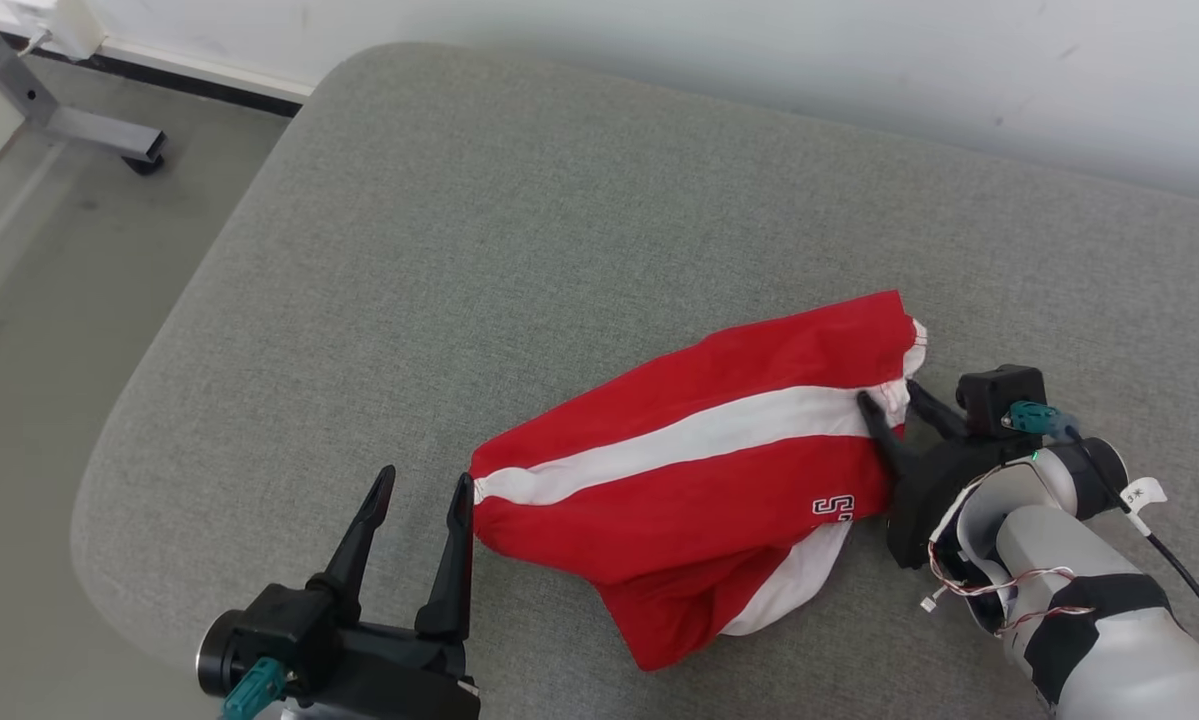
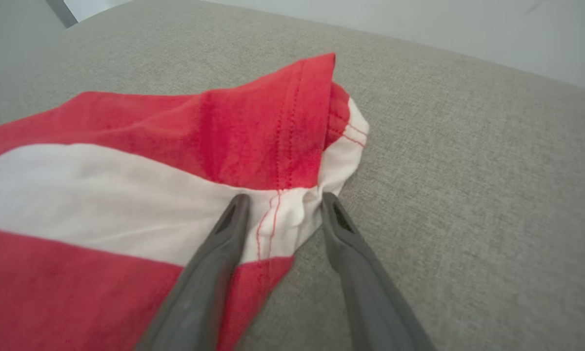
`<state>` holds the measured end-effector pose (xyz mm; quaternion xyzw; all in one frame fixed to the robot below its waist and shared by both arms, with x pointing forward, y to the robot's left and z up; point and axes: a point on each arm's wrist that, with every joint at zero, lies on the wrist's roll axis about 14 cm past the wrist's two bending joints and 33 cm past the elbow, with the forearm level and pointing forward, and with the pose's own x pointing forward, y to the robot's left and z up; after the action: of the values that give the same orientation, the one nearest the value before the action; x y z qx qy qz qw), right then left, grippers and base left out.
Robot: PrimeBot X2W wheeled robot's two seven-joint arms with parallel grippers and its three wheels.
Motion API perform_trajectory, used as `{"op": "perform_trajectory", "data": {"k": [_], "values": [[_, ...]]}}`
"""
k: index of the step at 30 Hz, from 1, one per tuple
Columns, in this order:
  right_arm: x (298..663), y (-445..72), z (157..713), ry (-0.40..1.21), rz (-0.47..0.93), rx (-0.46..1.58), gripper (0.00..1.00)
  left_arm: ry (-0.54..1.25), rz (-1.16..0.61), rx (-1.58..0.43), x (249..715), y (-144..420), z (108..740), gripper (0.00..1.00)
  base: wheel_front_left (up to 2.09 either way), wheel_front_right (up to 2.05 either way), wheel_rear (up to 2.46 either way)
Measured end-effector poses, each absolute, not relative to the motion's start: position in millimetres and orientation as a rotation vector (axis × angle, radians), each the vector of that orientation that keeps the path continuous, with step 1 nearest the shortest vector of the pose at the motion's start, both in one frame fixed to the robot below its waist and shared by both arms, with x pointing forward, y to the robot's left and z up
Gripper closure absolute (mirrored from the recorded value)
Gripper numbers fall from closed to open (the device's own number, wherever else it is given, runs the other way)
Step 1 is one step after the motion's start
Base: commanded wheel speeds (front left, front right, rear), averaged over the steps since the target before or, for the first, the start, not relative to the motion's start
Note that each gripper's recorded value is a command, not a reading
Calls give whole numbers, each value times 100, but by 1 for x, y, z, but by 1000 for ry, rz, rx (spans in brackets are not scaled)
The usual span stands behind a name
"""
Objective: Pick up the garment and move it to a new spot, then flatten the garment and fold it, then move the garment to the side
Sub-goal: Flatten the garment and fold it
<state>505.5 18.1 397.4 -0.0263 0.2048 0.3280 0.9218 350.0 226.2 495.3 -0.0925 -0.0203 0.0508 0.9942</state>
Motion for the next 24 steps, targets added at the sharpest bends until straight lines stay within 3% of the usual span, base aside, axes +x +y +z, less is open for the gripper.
{"op": "perform_trajectory", "data": {"k": [15,24], "values": [[516,-14,442,239,604,37,100,-47,79,-195,357,219,495,0,0,0,0],[473,-66,453,169,523,91,100,-32,22,-212,356,198,489,0,0,0,0]]}}
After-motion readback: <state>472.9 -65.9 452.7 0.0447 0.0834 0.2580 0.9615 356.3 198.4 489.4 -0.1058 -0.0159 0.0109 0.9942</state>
